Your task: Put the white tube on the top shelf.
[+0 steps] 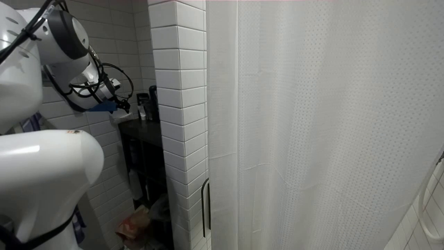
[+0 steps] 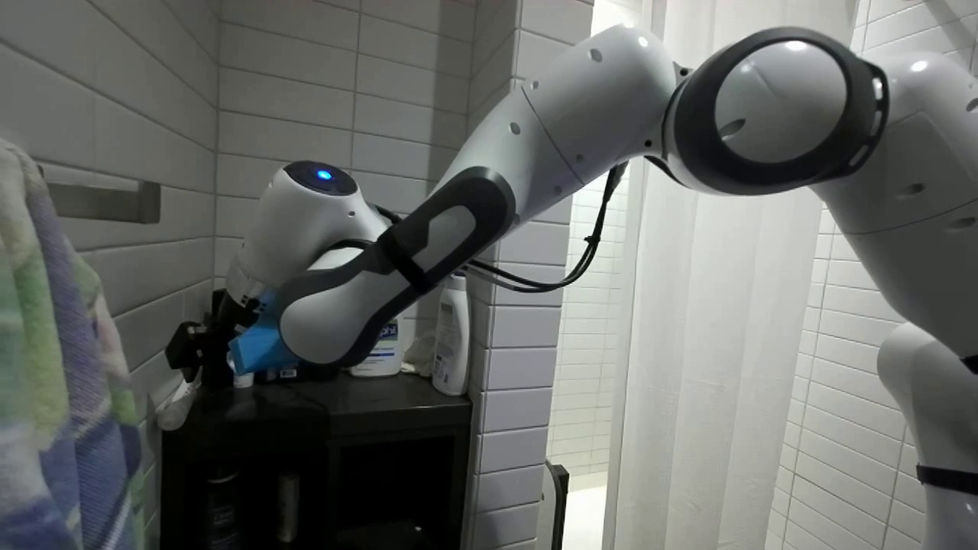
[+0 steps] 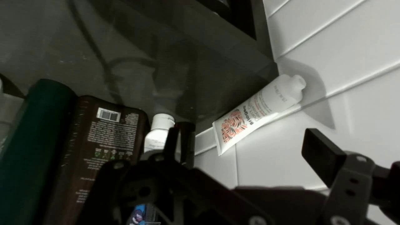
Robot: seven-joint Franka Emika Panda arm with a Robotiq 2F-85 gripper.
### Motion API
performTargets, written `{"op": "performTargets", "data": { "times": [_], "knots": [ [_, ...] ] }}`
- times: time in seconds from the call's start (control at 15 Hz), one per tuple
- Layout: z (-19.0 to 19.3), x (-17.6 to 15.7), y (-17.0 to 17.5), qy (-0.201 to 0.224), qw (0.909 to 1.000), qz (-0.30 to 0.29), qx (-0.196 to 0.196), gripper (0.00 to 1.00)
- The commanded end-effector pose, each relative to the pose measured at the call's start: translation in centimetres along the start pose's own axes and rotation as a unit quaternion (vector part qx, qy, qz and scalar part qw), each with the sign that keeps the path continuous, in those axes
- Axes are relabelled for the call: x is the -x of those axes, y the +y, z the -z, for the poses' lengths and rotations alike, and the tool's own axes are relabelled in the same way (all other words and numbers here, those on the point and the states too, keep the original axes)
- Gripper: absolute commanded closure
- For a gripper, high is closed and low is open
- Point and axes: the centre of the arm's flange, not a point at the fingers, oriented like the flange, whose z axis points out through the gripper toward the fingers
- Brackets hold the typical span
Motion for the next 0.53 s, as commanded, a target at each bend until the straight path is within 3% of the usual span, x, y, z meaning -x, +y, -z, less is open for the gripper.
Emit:
{"op": "performTargets", "data": {
  "times": [0.0,0.47],
  "knots": [
    [-1.1,-0.9,-0.1,0.017,0.9997,-0.011,0.015,0.00],
    [-3.0,-0.3,-1.4,0.018,0.9992,-0.025,0.024,0.00]
  ]
}}
